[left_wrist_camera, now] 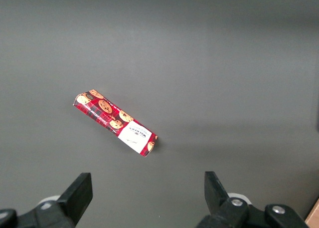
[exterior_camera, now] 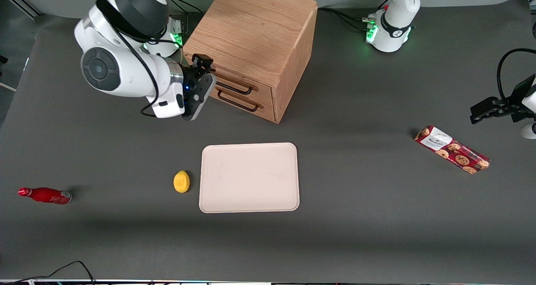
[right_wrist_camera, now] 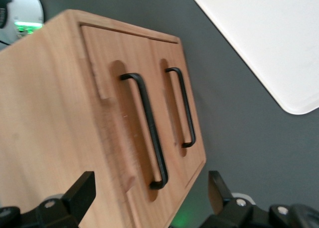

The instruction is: Open upper drawer

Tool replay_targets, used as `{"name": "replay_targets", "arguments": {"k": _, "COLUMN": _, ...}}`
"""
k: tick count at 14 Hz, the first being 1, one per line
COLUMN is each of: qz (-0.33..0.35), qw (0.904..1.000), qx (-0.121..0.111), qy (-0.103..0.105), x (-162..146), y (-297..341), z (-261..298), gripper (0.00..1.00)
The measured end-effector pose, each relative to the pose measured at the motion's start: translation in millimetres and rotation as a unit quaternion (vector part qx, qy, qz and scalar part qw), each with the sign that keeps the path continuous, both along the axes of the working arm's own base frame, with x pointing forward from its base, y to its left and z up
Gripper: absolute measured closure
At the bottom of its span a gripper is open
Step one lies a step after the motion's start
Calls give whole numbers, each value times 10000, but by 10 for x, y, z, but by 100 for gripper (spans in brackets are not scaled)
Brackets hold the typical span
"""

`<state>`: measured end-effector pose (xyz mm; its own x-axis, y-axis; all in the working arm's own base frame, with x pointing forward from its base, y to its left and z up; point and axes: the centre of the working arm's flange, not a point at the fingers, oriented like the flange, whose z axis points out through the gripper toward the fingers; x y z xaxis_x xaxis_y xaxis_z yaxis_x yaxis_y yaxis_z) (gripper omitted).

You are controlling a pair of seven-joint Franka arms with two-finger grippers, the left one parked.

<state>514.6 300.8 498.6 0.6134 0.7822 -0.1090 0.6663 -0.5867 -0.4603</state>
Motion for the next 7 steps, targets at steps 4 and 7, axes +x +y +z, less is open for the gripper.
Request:
{"name": "replay_targets", "arguments": {"k": 4, "qz": 1, "qw": 10000, "qx": -53, "qy": -2, "x": -68, "y": 80, "z": -275, "gripper": 0}}
{"name": "replay_targets", "arguments": {"k": 7, "qz": 8, "qw": 10000, "qx": -54, "qy": -72, "x": -171, "y": 194, "z": -530, "gripper": 0}}
